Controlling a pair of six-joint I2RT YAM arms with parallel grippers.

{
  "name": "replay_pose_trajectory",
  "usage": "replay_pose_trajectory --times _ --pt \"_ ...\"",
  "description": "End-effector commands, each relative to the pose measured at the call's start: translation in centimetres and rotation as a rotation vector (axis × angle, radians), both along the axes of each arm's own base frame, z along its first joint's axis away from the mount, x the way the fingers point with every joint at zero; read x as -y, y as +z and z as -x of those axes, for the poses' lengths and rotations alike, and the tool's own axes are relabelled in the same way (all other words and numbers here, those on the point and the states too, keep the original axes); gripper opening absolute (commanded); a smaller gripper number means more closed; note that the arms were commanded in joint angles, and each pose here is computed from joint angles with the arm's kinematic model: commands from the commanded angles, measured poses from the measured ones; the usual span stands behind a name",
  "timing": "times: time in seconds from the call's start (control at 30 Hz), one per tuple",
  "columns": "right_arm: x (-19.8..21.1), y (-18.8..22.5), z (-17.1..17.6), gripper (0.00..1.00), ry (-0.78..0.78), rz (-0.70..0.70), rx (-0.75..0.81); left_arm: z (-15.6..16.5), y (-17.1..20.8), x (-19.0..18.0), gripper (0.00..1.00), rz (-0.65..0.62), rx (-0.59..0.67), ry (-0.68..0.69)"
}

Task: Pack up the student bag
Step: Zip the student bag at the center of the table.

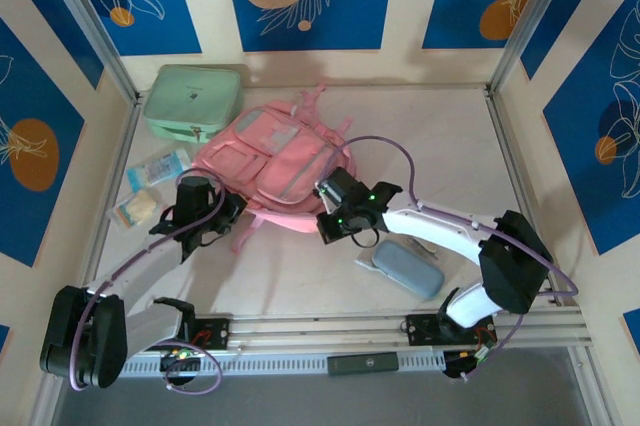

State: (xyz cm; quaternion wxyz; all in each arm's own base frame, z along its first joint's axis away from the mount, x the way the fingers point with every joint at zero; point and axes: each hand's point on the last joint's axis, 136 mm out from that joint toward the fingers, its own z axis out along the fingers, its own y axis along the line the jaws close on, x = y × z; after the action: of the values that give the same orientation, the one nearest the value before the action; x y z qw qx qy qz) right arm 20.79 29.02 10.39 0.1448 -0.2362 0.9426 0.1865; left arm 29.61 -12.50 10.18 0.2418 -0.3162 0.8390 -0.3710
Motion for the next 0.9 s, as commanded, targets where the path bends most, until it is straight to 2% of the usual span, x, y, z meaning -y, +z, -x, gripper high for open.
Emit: replay_pose_trajectory --times 0.0,0.13,0.27,0.33,0.4,0.5,0.53,0.6,0.67,0.77,0.87 --pt "-1.4 1.2 2.6 0.0 0.13 0.011 -0.023 -1.3 1.7 -0.3 0.0 -0.033 0.057 -0.045" --pt "-1.0 1.9 2.7 0.0 0.129 0.029 -0.001 -2.2 1.7 -0.6 0.0 -0.056 0.046 -0.073" --pt "1.8 2.1 0.9 0.0 0.05 0.169 0.091 -3.2 1.7 -0.7 0.0 -0.053 0.033 -0.125" --pt "0.6 2.7 1.4 0.0 0.078 0.124 0.089 -3.6 1.7 -1.1 0.0 -0.071 0.031 -0.13" --pt "-2.3 3.2 3.1 0.0 0.139 0.027 0.052 -4.6 2.2 -1.1 0.0 -0.07 0.043 -0.148" --pt "-6.9 3.8 4.4 0.0 0.158 -0.138 -0.013 -6.3 3.9 0.5 0.0 -0.007 0.122 -0.215" --pt "-7.7 3.9 4.2 0.0 0.144 -0.157 -0.018 -6.7 4.3 1.0 0.04 0.022 0.147 -0.231" --pt "-9.1 3.8 3.3 0.0 0.116 -0.172 -0.017 -7.2 4.9 1.8 0.18 0.061 0.169 -0.274" --pt "-9.1 3.2 2.3 0.0 0.079 -0.116 0.006 -6.6 4.9 1.8 0.28 0.049 0.154 -0.31" --pt "-8.0 2.1 1.2 0.0 0.007 -0.041 0.02 -4.3 3.1 -0.3 0.45 -0.045 0.085 -0.233" --pt "-8.3 1.5 1.9 0.0 0.026 -0.06 -0.008 -1.3 1.3 -0.7 0.52 -0.025 0.0 -0.165"
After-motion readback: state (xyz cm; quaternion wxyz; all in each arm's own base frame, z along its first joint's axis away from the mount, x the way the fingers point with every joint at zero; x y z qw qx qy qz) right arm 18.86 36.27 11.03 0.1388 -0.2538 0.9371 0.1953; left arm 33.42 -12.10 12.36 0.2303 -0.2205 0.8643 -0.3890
